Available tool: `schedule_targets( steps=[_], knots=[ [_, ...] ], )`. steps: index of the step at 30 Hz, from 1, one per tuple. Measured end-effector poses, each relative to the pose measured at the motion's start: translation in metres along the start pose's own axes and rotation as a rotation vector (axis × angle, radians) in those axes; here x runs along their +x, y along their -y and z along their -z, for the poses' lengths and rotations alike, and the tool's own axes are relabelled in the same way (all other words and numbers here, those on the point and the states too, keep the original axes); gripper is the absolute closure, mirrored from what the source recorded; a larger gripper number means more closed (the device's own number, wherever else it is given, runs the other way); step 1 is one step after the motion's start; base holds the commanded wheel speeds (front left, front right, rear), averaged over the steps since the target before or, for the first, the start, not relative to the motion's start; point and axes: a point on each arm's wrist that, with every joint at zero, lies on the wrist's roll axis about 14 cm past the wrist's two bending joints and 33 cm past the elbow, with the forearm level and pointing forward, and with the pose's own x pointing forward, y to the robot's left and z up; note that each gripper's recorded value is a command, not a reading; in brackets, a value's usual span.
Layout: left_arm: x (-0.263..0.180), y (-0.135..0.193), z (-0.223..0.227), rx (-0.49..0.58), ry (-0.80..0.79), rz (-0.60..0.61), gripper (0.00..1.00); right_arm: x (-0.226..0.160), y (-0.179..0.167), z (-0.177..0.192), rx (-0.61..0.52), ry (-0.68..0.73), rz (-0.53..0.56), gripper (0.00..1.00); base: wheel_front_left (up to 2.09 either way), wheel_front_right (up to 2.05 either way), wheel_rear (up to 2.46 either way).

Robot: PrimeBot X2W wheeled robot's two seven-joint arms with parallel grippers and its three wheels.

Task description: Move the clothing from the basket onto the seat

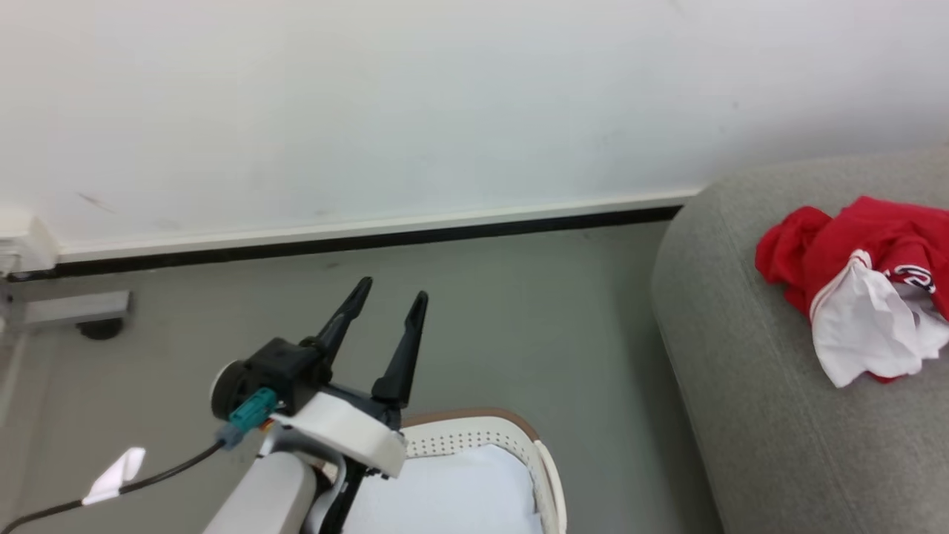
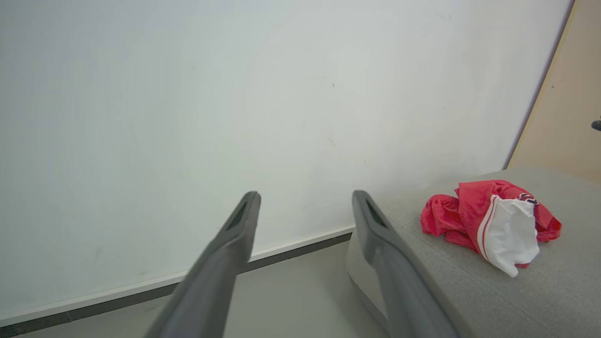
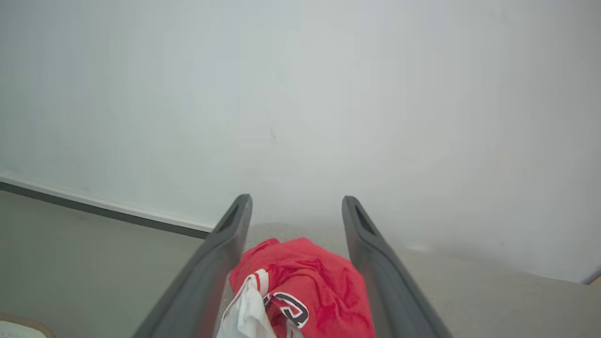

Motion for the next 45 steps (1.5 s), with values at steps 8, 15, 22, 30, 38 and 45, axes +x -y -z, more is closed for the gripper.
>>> schedule_targets(
  steps=[8,15,22,30,38,45],
  knots=[
    [-0.041,-0.041,-0.017,-0.007,0.024,-0.15,0.0,0.0,-0.047,-0.043,0.144,0.222,-0.051,0.0,0.0,0.0,0.0],
    [-0.071,-0.069,-0.033,-0.007,0.073,-0.274,0.0,-0.022,-0.102,-0.028,0.292,0.287,-0.067,0.0,0.0,0.0,0.0],
    [-0.097,-0.083,-0.02,0.004,0.04,-0.376,0.0,-0.041,-0.149,-0.015,0.417,0.297,-0.06,0.0,0.0,0.0,0.0],
    [-0.115,-0.087,0.005,-0.029,-0.023,-0.407,0.0,-0.048,-0.171,-0.005,0.43,0.271,-0.055,0.0,0.0,0.0,0.0],
    [-0.121,-0.093,0.011,-0.03,-0.04,-0.429,0.0,-0.05,-0.183,-0.001,0.439,0.254,-0.067,0.0,0.0,0.0,0.0],
    [-0.121,-0.093,0.012,-0.018,-0.044,-0.427,0.0,-0.05,-0.183,-0.001,0.443,0.256,-0.062,0.0,0.0,0.0,0.0]
  ],
)
